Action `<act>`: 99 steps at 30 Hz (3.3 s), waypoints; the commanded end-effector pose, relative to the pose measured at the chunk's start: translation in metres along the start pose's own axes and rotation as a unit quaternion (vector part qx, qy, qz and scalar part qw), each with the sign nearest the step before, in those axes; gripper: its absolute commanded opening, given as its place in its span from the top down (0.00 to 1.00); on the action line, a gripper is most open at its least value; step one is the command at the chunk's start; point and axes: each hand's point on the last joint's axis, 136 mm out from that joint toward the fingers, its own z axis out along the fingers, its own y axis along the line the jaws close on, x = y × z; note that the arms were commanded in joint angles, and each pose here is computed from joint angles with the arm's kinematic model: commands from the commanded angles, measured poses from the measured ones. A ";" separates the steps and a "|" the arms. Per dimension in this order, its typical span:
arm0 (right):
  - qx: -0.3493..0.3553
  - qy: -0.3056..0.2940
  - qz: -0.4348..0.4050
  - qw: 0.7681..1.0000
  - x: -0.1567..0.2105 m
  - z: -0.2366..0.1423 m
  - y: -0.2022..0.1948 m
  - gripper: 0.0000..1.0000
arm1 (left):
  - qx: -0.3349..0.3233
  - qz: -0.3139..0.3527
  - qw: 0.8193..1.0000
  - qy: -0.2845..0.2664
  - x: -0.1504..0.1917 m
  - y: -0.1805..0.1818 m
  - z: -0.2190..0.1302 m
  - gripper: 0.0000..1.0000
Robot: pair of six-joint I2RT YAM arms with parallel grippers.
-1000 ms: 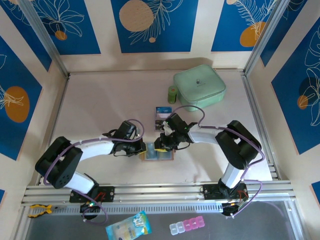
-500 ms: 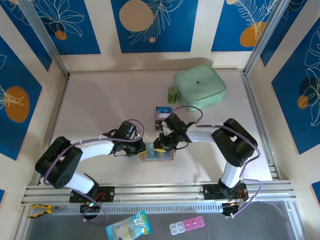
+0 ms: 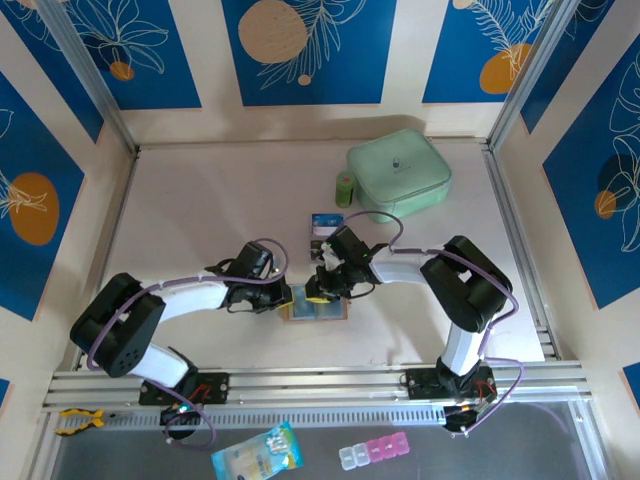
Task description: Take the credit cards out of the card holder
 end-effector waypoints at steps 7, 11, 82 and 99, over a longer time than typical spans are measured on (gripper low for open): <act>0.042 0.007 0.002 0.999 0.004 -0.004 -0.009 0.78 | -0.024 -0.012 1.000 0.012 0.009 0.019 0.003 0.93; 0.052 0.002 -0.004 0.999 0.003 -0.009 -0.008 0.78 | -0.024 -0.012 1.000 0.011 0.009 0.019 0.002 0.93; 0.029 0.012 0.022 0.999 0.011 -0.009 -0.021 0.77 | -0.033 0.002 0.999 0.039 0.017 0.000 0.007 0.97; 0.044 0.005 0.020 0.999 0.009 -0.013 -0.024 0.75 | -0.043 0.000 0.998 0.042 0.018 0.003 0.008 0.98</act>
